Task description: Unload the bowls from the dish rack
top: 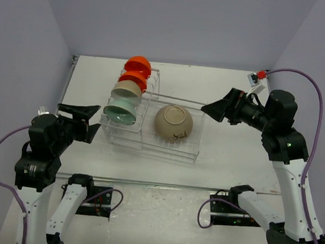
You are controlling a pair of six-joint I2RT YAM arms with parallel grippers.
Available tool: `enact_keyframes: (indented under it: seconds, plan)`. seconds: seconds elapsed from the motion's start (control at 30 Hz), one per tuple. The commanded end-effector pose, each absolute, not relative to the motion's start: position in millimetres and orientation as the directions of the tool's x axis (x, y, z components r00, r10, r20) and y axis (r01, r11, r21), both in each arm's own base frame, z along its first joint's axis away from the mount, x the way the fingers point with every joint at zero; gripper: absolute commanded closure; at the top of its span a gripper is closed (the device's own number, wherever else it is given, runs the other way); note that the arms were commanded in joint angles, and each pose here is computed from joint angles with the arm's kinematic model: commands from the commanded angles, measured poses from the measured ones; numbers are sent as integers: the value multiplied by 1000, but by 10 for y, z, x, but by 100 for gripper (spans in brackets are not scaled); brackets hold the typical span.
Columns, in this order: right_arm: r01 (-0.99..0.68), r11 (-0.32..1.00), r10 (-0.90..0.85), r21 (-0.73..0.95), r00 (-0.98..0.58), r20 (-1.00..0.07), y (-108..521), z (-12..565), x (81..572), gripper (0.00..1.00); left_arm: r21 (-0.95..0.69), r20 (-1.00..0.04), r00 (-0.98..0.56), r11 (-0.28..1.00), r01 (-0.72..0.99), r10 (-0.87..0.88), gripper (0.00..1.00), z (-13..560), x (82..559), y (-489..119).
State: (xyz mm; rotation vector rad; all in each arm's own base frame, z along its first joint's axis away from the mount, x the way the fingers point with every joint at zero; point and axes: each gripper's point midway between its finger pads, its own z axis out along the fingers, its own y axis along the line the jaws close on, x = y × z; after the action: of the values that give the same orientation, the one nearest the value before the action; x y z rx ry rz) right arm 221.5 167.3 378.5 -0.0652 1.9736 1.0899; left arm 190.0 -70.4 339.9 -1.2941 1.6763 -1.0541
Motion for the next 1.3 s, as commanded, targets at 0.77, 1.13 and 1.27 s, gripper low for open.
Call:
enact_keyframes:
  seconds: [0.77, 1.13, 1.27]
  plan:
    - [-432, 632, 336, 643, -595, -730, 1660, 3837, 2257, 1, -886, 244, -229, -120, -448, -942, 30, 3253, 1986, -970]
    - [-428, 627, 341, 650, -600, -724, 1671, 3818, 2272, 1, -899, 262, -265, -135, -416, -928, 33, 3202, 1877, -1022]
    - [-426, 636, 337, 644, -597, -728, 1653, 3815, 2260, 1, -906, 252, -275, -127, -404, -928, 34, 3237, 1946, -1031]
